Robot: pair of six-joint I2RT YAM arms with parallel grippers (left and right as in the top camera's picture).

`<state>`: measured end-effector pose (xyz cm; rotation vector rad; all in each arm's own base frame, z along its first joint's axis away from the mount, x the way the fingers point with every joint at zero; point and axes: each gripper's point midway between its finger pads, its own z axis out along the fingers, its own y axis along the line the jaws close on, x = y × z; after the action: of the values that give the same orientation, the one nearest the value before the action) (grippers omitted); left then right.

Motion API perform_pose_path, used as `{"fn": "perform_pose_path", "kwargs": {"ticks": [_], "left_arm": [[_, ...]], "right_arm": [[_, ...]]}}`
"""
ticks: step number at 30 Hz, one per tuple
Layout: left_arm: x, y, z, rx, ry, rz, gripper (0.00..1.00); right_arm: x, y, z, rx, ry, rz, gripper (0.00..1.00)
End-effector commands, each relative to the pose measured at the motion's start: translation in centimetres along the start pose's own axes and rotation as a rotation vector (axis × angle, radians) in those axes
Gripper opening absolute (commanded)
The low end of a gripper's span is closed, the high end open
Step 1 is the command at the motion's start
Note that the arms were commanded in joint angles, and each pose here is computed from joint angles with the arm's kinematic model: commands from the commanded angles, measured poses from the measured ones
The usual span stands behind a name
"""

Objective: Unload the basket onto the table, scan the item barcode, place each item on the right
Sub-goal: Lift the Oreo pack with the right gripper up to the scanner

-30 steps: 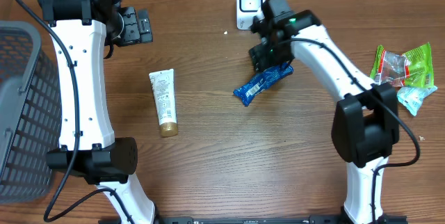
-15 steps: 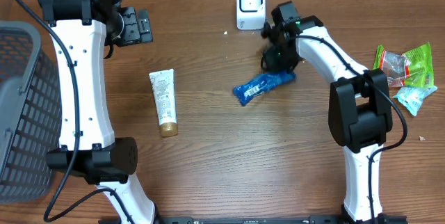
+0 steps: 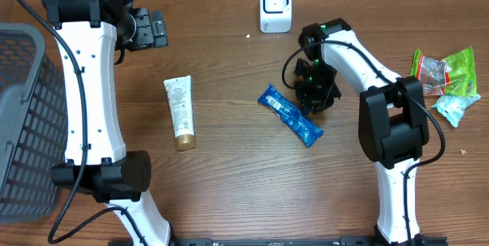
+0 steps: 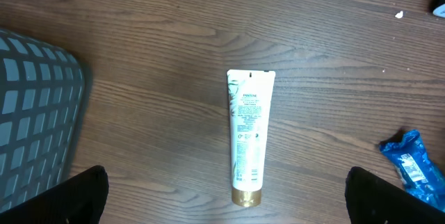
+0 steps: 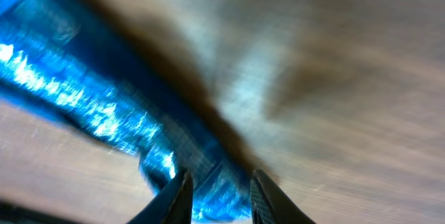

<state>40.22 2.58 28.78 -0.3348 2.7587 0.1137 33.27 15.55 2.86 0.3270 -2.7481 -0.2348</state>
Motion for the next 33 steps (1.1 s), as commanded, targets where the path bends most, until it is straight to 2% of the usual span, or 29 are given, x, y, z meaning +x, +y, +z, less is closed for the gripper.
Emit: {"fn": "perform_pose_path", "kwargs": {"ticks": [1,3,5,6,7,9,15,23,33], "left_arm": [[-0.4,-0.2,-0.7,0.011,-0.027,0.011,1.0],[-0.4,-0.2,-0.7,0.011,-0.027,0.01,1.0],[-0.4,-0.2,-0.7,0.011,-0.027,0.011,1.0],[-0.4,-0.2,-0.7,0.011,-0.027,0.01,1.0],[-0.4,-0.2,-0.7,0.011,-0.027,0.011,1.0],[-0.4,-0.2,-0.7,0.011,-0.027,0.011,1.0],[-0.4,-0.2,-0.7,0.011,-0.027,0.011,1.0],[-0.4,-0.2,-0.7,0.011,-0.027,0.011,1.0],[-0.4,-0.2,-0.7,0.011,-0.027,0.011,1.0]], "right_arm": [[-1.1,1.4,-2.3,-0.095,-0.067,-0.039,0.32],[-2.2,1.2,-3.8,-0.11,-0.123,-0.075,0.36],[-4.1,0.6,-5.2,-0.116,-0.218,-0.134,0.49],[-5.0,0.8,-5.6,-0.137,-0.262,-0.193,0.61],[-5.5,1.3,-5.4,-0.175,-0.282,-0.269,0.68],[-5.6,2.1,-5.0,-0.218,-0.296,-0.347,0.73],[-3.8,2.2,-1.0,-0.267,-0.226,-0.501,0.74],[-4.4,3.9,0.1,-0.384,-0.288,-0.542,0.73],[-4.5,3.3,2.9,-0.388,-0.292,-0.524,0.59]]}}
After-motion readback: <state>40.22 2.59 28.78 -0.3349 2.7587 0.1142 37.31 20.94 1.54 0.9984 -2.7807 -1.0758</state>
